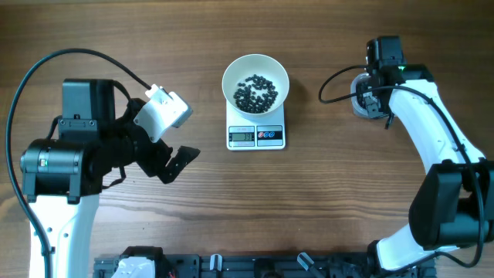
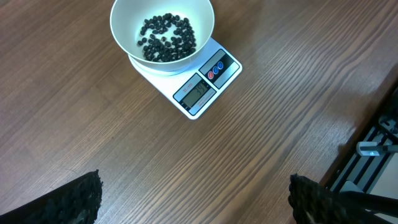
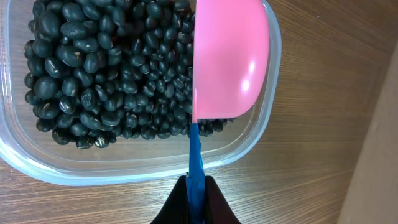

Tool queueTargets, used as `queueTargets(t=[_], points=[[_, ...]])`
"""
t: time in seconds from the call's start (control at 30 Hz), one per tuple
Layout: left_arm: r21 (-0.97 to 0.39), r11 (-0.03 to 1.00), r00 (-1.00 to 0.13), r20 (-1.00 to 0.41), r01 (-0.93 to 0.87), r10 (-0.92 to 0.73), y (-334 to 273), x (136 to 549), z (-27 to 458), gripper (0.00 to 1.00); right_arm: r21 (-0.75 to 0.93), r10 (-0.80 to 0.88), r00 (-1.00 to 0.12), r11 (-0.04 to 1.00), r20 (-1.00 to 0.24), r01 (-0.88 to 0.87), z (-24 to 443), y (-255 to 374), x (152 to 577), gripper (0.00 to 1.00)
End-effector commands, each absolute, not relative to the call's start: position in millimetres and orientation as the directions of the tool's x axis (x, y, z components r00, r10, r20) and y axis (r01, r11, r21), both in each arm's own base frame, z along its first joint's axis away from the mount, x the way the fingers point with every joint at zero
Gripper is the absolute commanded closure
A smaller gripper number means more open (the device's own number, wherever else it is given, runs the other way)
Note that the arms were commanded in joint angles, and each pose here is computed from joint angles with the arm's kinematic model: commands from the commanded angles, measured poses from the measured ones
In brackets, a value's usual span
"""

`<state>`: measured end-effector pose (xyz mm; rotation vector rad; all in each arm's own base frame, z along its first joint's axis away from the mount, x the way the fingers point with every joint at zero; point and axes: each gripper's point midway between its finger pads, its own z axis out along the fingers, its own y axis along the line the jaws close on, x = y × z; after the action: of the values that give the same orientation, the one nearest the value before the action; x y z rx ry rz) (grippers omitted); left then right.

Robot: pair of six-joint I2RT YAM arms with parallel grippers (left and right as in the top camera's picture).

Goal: Scoop item into bowl and weigh 150g on scale
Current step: 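Carry the empty scoop back to the bean tub with the right gripper, then dip the pink scoop into the black beans and drag to fill it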

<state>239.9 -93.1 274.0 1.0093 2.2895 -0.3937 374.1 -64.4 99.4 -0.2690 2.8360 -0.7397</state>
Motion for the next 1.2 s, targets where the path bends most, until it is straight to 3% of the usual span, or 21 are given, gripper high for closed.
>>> queueTargets(t=[0.0, 0.13, 0.67, 1.0, 1.17], points=[[-0.015, 0.662, -0.515, -0.642, 0.749, 0.568, -93, 242, 280, 0.0, -0.427, -0.257, -0.959, 0.885, -0.118, -0.185, 78, -54, 379, 0.96], [-0.015, 0.662, -0.515, -0.642, 0.749, 0.568, -93, 242, 280, 0.0, -0.288, -0.305, -0.942, 0.923, -0.141, -0.256, 69, -27, 379, 0.96], [-0.016, 0.662, -0.515, -0.642, 0.749, 0.568, -93, 242, 280, 0.0, -0.156, -0.313, -0.937, 0.944, -0.156, -0.29, 64, -5, 374, 0.96], [-0.015, 0.662, -0.515, -0.642, 0.749, 0.568, -93, 242, 280, 0.0, -0.012, -0.251, -0.956, 0.968, -0.152, -0.252, 66, 3, 360, 0.96], [-0.015, 0.662, -0.515, -0.642, 0.749, 0.568, -93, 242, 280, 0.0, 0.09, -0.138, -0.977, 0.984, -0.164, -0.154, 67, -3, 359, 0.96]])
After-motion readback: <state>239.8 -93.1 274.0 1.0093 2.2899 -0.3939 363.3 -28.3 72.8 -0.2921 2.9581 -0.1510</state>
